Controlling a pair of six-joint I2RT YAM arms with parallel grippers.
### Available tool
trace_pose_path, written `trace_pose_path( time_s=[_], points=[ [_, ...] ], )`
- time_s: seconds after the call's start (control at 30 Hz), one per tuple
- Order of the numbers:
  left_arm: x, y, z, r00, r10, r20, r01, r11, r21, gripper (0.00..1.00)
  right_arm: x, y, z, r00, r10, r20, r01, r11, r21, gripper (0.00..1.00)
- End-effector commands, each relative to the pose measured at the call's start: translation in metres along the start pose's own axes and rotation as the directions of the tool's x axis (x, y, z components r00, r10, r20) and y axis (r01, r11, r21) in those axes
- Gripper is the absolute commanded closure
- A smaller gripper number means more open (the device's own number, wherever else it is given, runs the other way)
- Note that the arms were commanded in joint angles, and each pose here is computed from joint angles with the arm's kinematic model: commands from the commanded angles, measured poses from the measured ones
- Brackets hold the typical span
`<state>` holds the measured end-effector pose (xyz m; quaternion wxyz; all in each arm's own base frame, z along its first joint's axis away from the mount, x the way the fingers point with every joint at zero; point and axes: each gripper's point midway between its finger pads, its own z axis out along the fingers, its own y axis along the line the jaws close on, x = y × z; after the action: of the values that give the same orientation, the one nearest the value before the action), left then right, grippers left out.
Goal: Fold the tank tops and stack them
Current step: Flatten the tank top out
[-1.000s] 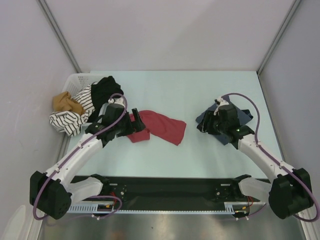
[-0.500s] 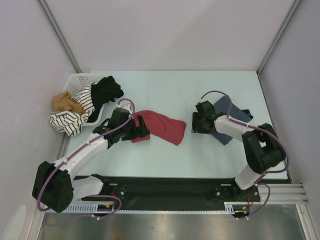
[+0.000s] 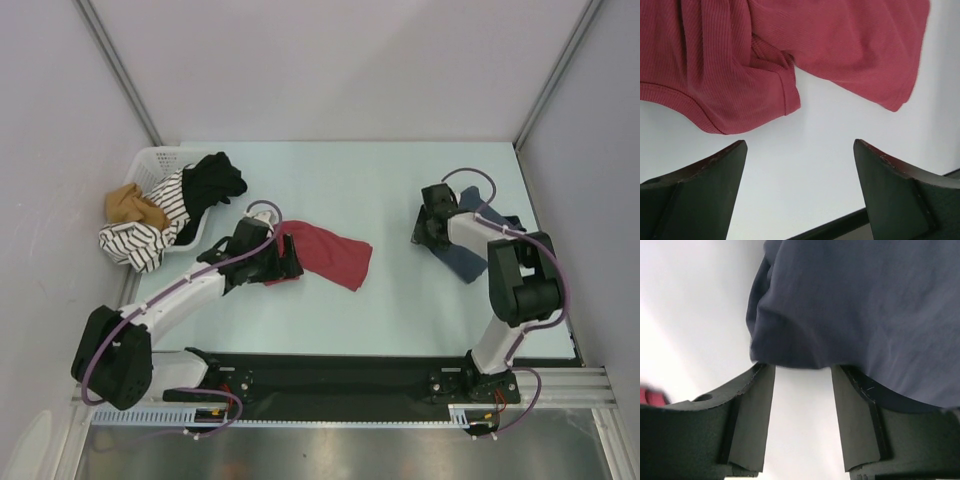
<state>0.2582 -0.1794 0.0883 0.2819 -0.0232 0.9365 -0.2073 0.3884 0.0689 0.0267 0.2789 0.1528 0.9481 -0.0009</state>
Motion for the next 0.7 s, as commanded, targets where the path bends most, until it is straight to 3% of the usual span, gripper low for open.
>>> trace_pose_path(
  time_s=[0.0, 0.1, 0.2, 0.27, 0.53, 0.57, 0.63, 0.67],
  points=[
    [-0.008, 0.008, 0.009, 0.998, 0.056, 0.019, -0.055, 0.996, -0.063, 0.08, -0.016, 0.04, -0.046, 0.987, -0.069, 0.144, 0.09, 0.986, -0.141, 0.45],
    [-0.013, 0.021, 0.016, 0.997, 0.072, 0.009, -0.07, 0.986, -0.155, 0.16, -0.002, 0.071, -0.077, 0.972, -0.139, 0.188, 0.186, 0.948, -0.259, 0.41],
    [-0.016, 0.021, 0.023, 0.997, 0.074, 0.006, -0.072, 0.985, -0.159, 0.31, 0.035, 0.106, -0.098, 0.97, -0.2, 0.139, 0.242, 0.86, -0.449, 0.4],
    [-0.017, 0.022, 0.027, 0.997, 0.073, 0.006, -0.071, 0.984, -0.166, 0.32, 0.061, 0.121, -0.105, 0.967, -0.242, 0.08, 0.245, 0.797, -0.553, 0.39],
    [-0.023, 0.035, 0.038, 0.996, 0.091, 0.003, -0.087, 0.964, -0.25, 0.32, 0.129, 0.147, -0.101, 0.93, -0.366, -0.037, 0.279, 0.766, -0.579, 0.41],
    [-0.023, 0.037, 0.039, 0.996, 0.093, 0.0, -0.09, 0.961, -0.261, 0.35, 0.141, 0.151, -0.1, 0.921, -0.386, -0.055, 0.286, 0.763, -0.58, 0.41],
    [-0.021, 0.041, 0.043, 0.995, 0.095, -0.009, -0.093, 0.957, -0.275, 0.5, 0.149, 0.155, -0.098, 0.914, -0.4, -0.065, 0.294, 0.766, -0.571, 0.42],
    [-0.022, 0.044, 0.043, 0.996, 0.093, -0.008, -0.091, 0.954, -0.287, 0.55, 0.156, 0.152, -0.093, 0.909, -0.407, -0.085, 0.301, 0.785, -0.542, 0.47]
  ],
)
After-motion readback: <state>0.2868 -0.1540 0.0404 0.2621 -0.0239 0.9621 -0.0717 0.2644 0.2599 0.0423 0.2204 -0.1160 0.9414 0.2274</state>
